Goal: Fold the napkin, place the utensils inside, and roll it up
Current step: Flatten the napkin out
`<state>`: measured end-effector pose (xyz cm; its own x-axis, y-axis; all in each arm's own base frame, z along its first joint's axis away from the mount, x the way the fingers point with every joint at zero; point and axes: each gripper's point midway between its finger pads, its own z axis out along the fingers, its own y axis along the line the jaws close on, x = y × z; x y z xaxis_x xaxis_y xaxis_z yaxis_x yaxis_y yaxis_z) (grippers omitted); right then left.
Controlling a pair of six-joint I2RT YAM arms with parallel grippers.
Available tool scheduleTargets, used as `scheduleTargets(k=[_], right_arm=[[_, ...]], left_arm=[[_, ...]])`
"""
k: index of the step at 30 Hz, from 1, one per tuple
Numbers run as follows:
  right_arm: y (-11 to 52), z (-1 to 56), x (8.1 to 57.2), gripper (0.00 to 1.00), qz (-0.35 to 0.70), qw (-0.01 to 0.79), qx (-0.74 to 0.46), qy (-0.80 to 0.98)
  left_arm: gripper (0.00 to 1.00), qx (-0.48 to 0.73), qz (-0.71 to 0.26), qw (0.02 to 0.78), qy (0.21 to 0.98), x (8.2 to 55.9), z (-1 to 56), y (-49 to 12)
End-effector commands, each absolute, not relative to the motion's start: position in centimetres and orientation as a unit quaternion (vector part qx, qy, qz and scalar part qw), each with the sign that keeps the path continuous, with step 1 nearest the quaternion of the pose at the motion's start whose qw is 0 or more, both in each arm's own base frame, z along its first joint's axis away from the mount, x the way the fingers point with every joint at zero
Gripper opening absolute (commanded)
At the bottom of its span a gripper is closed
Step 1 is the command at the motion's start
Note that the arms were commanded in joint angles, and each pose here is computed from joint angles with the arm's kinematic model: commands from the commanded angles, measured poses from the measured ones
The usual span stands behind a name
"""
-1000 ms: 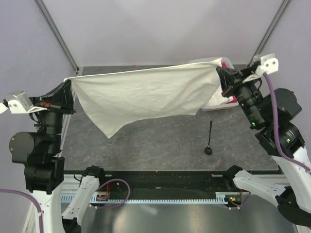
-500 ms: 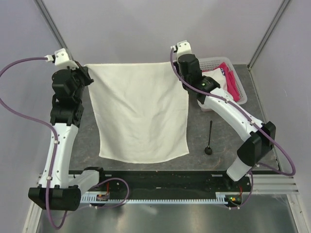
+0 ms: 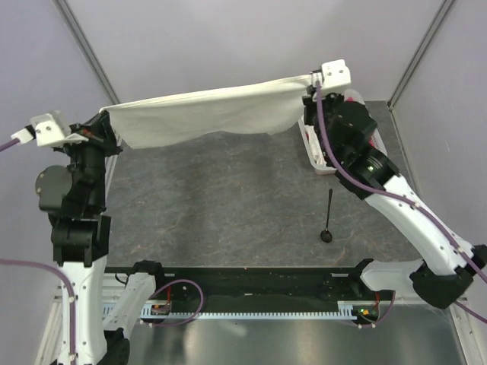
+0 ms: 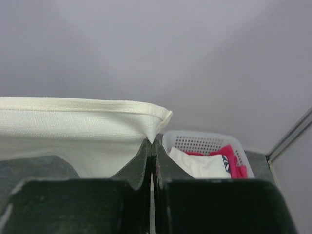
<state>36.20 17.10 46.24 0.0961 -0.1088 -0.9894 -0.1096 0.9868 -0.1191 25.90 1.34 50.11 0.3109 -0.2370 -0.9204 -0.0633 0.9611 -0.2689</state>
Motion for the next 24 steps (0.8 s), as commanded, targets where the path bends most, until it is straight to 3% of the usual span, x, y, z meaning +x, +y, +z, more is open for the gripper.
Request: scheduleTargets(k=[1,8,12,14,17,18,20,21,23,24], right_arm=[[12.9,50.4,33.4,0.0,-0.023,0.772,-0.038,0.634],[13.0,54.8,33.1,0.0,-0.005,0.796,-0.031,0.604],[16.6,51.7,39.9,0.0,-0.037,0.771,-0.062,0.633],[16.8,51.1,43.0,0.0,-0.044,0.766,-0.061,0.638],[19.5,47.0,49.2,0.0,-0.032,0.744,-0.084,0.662],[21.1,43.1,52.1,0.0,-0.034,0.722,-0.101,0.683],[22.6,41.7,54.8,0.0,-0.015,0.72,-0.11,0.685],[24.1,36.9,57.5,0.0,-0.021,0.696,-0.125,0.707],[25.3,35.3,60.0,0.0,-0.018,0.699,-0.125,0.704],[26.4,30.5,62.0,0.0,-0.026,0.677,-0.137,0.722]], left_arm=[[0.02,-0.159,-0.036,0.836,0.523,21.6,55.1,3.0],[0.02,-0.158,-0.047,0.833,0.528,22.0,57.9,2.7],[0.02,-0.16,-0.027,0.818,0.551,26.9,56.6,3.1],[0.02,-0.16,-0.01,0.79,0.591,31.9,53.3,3.4],[0.02,-0.179,0.005,0.74,0.648,38.6,46.9,5.3],[0.02,-0.184,0.01,0.73,0.659,40.0,45.3,5.9],[0.02,-0.203,0.024,0.692,0.692,43.9,39.8,7.9],[0.02,-0.209,0.027,0.68,0.703,45.1,38.1,8.6],[0.02,-0.211,0.023,0.656,0.724,47.6,35.2,10.0],[0.02,-0.209,0.017,0.619,0.757,50.0,30.6,10.4]])
